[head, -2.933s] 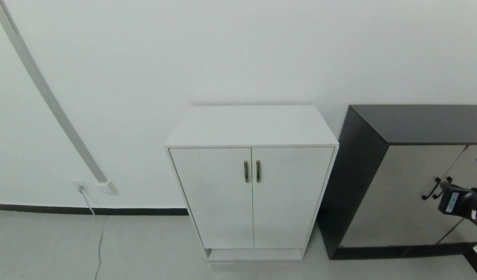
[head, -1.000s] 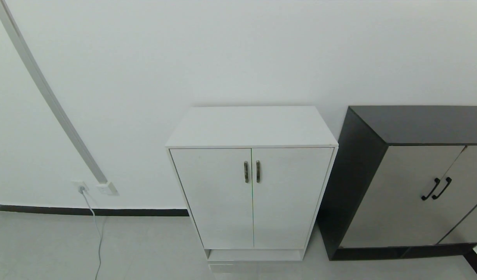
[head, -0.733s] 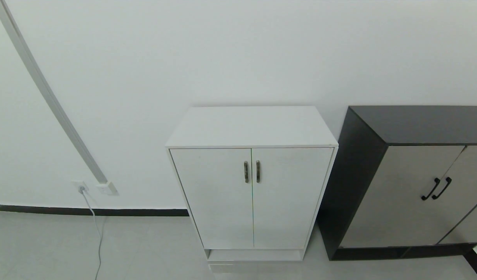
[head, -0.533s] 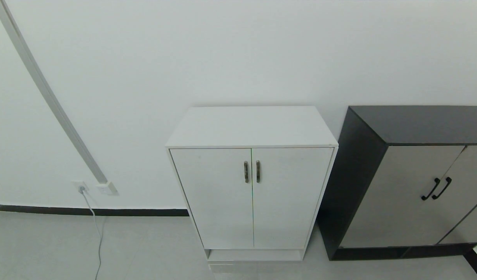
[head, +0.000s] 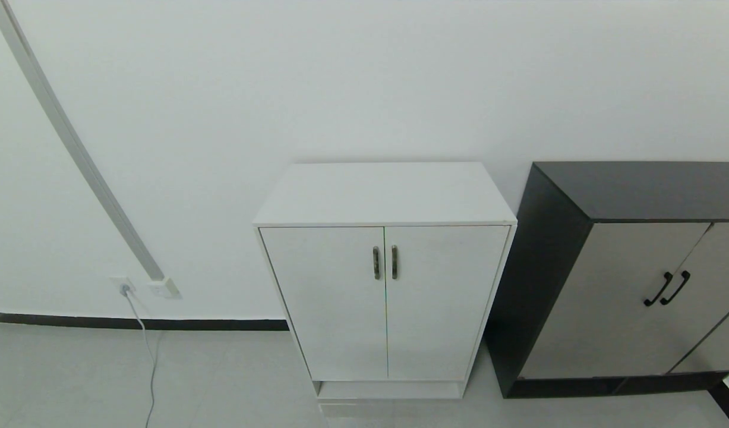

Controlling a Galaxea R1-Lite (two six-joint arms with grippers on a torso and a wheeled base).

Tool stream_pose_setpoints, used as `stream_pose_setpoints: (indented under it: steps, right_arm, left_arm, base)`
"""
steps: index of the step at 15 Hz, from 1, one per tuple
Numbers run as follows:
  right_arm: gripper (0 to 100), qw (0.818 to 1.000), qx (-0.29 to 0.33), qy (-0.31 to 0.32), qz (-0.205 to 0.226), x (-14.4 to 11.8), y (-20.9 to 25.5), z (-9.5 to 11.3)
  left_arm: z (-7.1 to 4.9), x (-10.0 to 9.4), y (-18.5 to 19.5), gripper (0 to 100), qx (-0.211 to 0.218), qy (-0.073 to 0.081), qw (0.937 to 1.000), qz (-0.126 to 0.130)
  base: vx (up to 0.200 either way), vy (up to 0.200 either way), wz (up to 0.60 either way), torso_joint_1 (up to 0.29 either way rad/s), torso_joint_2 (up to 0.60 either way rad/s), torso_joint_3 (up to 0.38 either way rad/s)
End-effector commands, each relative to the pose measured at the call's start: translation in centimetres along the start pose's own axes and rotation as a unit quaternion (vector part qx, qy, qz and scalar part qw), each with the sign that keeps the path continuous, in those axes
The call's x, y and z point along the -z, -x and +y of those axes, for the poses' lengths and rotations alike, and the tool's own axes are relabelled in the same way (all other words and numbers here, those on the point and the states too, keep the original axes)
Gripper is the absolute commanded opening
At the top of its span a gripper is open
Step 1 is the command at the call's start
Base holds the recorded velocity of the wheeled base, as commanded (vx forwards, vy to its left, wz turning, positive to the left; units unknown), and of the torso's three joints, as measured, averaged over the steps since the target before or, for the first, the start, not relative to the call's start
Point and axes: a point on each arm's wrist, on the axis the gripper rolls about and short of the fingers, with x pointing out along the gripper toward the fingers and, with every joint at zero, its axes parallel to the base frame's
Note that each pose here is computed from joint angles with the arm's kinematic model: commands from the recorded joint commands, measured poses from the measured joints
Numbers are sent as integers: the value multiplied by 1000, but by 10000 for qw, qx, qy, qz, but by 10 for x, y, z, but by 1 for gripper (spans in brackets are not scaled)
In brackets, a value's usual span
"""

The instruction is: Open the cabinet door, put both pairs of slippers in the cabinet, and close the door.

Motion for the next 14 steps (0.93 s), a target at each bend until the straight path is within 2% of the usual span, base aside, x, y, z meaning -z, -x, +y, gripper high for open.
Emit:
stream_pose_setpoints:
  steps: [1,5,14]
  right_arm:
    - [0,9999,16,-4,-107,1,2,0]
    - [0,9974,554,-425,-173,0,2,-2]
    - [0,9978,517,-378,-161,0,2,-2]
  left_arm:
    - [0,0,0,0,-2,9,10000,0]
    - [0,0,0,0,6,-14,10000,0]
    - [0,0,0,0,6,-14,10000,0]
  base:
    - [0,0,0,0,0,0]
    - [0,0,0,0,0,0]
    - [0,0,0,0,0,0]
